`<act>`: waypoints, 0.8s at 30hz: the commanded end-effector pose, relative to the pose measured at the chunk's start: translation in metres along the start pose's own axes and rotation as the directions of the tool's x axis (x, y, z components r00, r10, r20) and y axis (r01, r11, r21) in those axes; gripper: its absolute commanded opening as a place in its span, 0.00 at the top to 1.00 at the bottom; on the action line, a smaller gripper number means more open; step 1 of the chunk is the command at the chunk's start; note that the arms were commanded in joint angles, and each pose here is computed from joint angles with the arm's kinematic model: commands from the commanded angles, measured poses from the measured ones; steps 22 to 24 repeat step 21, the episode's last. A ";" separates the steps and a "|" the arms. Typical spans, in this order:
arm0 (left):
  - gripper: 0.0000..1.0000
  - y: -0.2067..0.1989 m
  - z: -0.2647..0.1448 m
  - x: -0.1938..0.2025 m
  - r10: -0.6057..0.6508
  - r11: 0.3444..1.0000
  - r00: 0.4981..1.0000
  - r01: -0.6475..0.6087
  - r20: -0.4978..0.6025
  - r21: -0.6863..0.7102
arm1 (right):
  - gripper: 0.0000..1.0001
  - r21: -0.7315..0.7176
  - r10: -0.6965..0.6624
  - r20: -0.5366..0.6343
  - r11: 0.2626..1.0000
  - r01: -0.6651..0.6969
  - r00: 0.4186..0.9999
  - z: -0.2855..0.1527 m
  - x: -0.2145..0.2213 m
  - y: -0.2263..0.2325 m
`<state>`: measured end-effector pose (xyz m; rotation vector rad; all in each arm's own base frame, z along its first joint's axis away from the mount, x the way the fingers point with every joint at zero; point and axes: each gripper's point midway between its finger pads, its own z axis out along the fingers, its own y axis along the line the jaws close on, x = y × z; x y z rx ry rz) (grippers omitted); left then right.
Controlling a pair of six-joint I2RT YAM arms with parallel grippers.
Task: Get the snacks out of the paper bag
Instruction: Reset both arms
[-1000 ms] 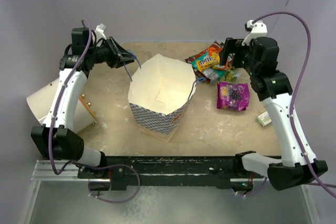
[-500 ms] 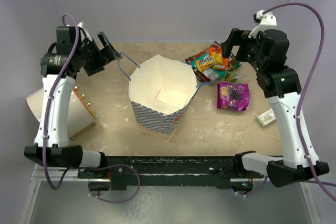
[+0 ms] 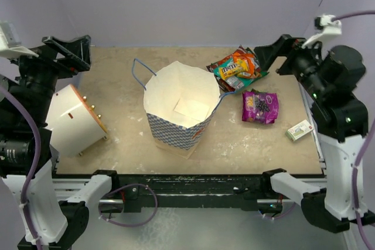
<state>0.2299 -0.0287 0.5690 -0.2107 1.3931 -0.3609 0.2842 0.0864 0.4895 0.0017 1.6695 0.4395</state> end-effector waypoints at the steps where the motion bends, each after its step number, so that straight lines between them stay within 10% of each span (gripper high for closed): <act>1: 0.01 -0.004 0.009 -0.020 0.065 0.998 0.995 -0.067 0.074 0.017 | 0.00 -0.052 0.022 0.200 0.999 -0.012 0.980 -0.056 -0.053 0.020; 24: 0.01 -0.004 0.005 -0.019 0.078 0.997 0.996 -0.078 0.036 0.010 | 0.00 0.043 0.031 0.240 0.998 -0.043 0.970 -0.078 -0.064 0.005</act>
